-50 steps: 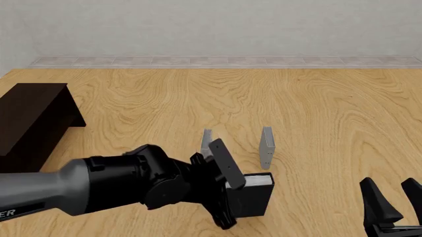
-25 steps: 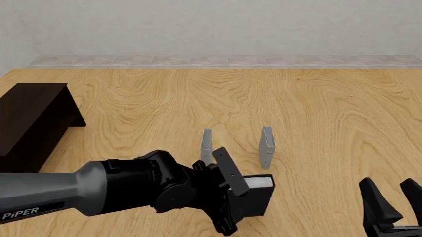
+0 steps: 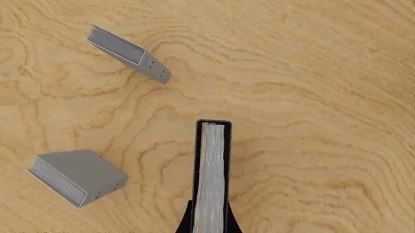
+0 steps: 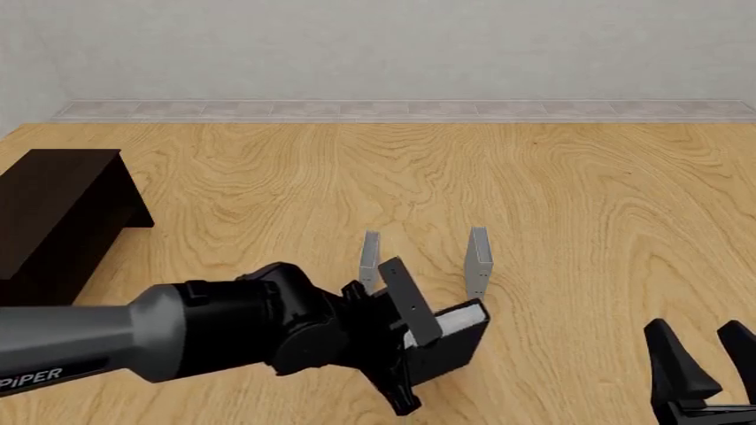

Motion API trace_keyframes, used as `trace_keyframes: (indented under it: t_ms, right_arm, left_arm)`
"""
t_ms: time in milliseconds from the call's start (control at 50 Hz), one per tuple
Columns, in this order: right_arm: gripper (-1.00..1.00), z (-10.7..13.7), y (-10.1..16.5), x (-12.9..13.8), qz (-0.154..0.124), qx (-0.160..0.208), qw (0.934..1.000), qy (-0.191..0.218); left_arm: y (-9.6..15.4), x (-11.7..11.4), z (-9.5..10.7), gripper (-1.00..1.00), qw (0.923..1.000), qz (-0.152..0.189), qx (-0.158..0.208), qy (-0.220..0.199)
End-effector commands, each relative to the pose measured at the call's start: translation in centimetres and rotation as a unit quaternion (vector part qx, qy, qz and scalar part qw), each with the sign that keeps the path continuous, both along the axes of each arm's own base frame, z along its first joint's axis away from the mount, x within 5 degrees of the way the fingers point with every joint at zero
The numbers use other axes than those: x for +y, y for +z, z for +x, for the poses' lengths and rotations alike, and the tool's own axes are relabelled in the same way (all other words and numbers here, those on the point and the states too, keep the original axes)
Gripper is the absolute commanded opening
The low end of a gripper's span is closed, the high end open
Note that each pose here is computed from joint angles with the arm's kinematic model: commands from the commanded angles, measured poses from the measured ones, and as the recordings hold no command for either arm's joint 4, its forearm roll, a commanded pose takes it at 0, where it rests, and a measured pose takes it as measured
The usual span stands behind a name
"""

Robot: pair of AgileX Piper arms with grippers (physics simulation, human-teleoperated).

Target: Pick up the book in the middle and place it on the cabinet shelf.

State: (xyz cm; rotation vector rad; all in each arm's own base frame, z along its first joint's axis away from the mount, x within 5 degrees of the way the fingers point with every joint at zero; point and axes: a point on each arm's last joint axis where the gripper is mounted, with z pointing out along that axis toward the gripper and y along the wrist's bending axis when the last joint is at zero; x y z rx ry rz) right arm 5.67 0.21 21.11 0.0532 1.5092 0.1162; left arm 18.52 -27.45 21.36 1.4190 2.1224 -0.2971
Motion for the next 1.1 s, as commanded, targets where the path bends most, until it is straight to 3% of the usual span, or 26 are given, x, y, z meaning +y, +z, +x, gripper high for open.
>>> trace_keyframes:
  t_ms: [20,140,220,360,520,780,920,1100]
  right_arm:
    - [1.0,0.0,0.0,0.0,-0.001,-0.001,1.0,0.0]
    - [1.0,0.0,0.0,0.0,0.0,-0.001,1.0,0.001]
    - [1.0,0.0,0.0,0.0,-0.001,0.001,1.0,0.002]
    - [1.0,0.0,0.0,0.0,-0.002,0.0,1.0,0.001]
    - [1.0,0.0,0.0,0.1,0.0,-0.001,1.0,0.005]
    - [1.0,0.0,0.0,0.0,-0.001,0.0,1.0,0.004]
    - [1.0,0.0,0.0,0.1,-0.002,0.0,1.0,0.006]
    - [1.0,0.0,0.0,0.1,-0.001,0.001,1.0,0.006]
  left_arm:
    - [2.0,0.4,0.9,-1.0,0.9995,-0.026,-0.017,0.009]
    - [3.7,0.6,1.1,-1.0,0.9988,-0.039,-0.027,0.013]
    - [5.8,0.6,0.5,-1.0,0.9971,-0.065,-0.039,0.011]
    - [6.9,0.5,-1.3,-1.0,0.9955,-0.088,-0.035,0.005]
    - [9.2,1.6,-1.5,-1.0,0.9917,-0.114,-0.06,0.003]
    - [13.3,3.2,-1.8,-1.0,0.9867,-0.119,-0.108,-0.024]
    - [15.5,4.7,-1.2,-1.0,0.9829,-0.124,-0.136,-0.014]
    - [16.2,7.0,0.2,-1.0,0.978,-0.116,-0.173,0.005]
